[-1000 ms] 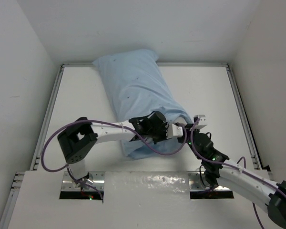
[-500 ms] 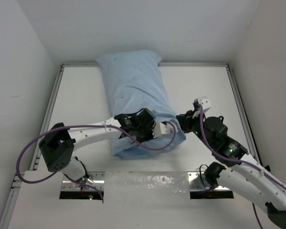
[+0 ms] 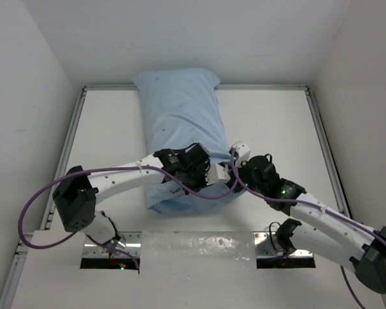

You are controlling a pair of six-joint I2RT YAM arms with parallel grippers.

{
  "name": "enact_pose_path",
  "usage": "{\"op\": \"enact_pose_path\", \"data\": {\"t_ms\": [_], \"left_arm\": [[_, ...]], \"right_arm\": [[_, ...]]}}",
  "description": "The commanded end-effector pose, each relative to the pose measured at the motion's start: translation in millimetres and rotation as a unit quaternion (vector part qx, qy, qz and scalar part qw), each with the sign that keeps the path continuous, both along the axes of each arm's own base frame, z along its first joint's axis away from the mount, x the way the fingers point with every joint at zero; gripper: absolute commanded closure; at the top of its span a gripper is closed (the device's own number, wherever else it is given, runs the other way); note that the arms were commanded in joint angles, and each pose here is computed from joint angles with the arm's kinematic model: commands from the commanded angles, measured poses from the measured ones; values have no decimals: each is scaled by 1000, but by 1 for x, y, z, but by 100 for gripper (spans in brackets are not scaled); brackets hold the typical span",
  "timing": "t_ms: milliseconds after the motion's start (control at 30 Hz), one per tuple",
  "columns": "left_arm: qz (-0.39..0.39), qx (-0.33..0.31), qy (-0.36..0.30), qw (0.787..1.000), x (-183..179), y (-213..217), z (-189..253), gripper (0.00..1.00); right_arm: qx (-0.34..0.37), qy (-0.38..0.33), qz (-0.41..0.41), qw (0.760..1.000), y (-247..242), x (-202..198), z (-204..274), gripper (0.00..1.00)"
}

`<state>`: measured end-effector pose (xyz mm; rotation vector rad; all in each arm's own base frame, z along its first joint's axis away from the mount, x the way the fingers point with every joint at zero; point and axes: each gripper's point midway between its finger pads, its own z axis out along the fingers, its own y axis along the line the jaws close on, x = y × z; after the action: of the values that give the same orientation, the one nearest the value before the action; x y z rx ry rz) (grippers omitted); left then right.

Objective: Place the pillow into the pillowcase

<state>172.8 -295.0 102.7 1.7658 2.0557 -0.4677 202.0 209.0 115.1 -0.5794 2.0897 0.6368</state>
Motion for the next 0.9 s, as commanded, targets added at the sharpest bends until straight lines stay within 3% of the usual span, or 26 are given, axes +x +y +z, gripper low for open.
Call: {"op": "enact_pose_path", "data": {"t_ms": [0,200,367,633,733,833,867], "left_arm": [[-15,-27,11,999,-10,-13,18,100],[-24,-30,10,999,-13,-13,15,100],[-38,-61,4,997,-11,-26,33,100],[-63,-128,16,990,-19,-49,73,100],[-46,-129,-11,991,-9,-47,80,100],[-28,-116,-41,992,4,-44,79,100],[-21,-113,-54,992,10,-44,81,100]], "right_arm": [[67,-48,29,996,35,23,42,100],[65,-25,33,997,54,44,24,100],[92,-29,-10,995,55,69,20,100],[246,-49,-60,966,65,118,59,100],[206,-49,-60,976,63,125,55,100],[129,6,-67,989,58,118,6,100],[96,53,-74,991,55,112,-30,100]]}}
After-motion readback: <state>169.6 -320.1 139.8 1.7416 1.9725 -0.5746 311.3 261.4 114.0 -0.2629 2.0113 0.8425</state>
